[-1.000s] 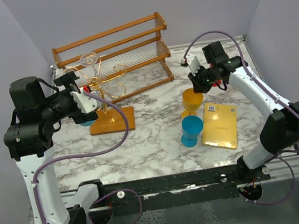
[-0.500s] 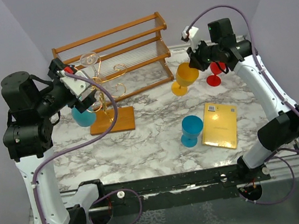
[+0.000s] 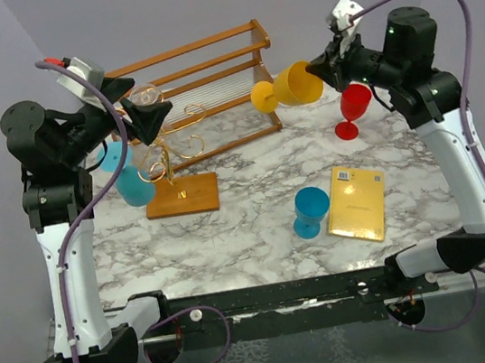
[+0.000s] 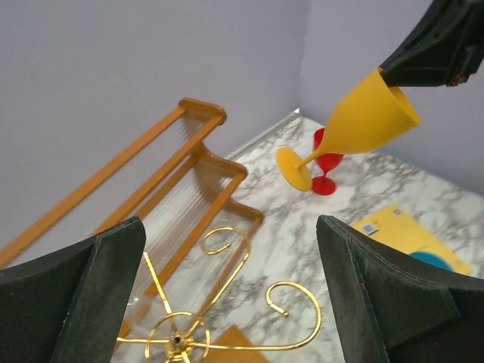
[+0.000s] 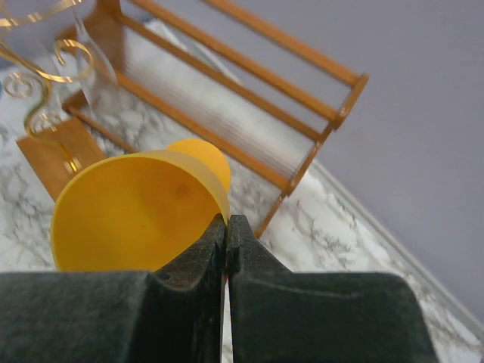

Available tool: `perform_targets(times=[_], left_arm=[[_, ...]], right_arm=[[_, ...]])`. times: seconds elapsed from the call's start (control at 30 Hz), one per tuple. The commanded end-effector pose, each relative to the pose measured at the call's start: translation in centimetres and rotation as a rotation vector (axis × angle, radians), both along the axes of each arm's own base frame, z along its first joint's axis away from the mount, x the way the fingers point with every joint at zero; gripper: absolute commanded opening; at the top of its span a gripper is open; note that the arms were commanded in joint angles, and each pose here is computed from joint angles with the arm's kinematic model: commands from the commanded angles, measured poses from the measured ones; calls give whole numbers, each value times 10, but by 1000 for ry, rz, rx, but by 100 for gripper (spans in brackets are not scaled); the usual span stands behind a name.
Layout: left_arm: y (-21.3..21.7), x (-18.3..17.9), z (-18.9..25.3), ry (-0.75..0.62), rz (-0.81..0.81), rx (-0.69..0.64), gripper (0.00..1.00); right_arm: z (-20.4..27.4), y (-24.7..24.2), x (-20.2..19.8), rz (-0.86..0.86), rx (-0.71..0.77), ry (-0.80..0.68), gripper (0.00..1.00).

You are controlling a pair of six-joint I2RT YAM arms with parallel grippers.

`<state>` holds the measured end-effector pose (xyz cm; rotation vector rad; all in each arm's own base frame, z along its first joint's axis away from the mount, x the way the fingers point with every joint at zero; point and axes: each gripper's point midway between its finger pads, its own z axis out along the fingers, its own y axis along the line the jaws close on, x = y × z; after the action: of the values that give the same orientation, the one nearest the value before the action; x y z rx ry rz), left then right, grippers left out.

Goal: Place the wine glass upside down on the wine glass rack

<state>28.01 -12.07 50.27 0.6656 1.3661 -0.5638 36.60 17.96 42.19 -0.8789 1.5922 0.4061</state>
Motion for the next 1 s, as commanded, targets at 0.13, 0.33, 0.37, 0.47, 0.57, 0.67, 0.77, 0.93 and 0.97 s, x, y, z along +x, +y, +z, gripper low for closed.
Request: perform_targets(times=[0.13, 0.33, 0.37, 0.47, 0.57, 0.67, 0.77, 0.93, 0.97], left_arm=[[-15, 24, 16, 209, -58, -370, 92], [-37, 35, 9, 334, -104, -454, 80], [-44, 36, 7, 351, -113, -455, 78], [-64, 43, -5, 417, -135, -455, 72], [-80, 50, -17, 479, -152, -453, 65], [-101, 52, -26, 529, -192, -441, 61], [-118, 56, -37, 566, -211, -426, 58], [-135, 63, -53, 608, -215, -405, 52], [-137, 65, -56, 615, -217, -403, 50]], right_arm=[[85, 22, -44, 146, 240, -150, 1], [95, 30, -56, 214, 293, -142, 1], [96, 31, -57, 220, 299, -139, 1], [98, 33, -58, 232, 314, -134, 1], [97, 35, -57, 243, 318, -123, 1], [95, 36, -55, 243, 316, -123, 1], [93, 36, -52, 236, 313, -123, 1], [91, 34, -50, 224, 307, -125, 1], [90, 34, -49, 219, 305, -127, 1]])
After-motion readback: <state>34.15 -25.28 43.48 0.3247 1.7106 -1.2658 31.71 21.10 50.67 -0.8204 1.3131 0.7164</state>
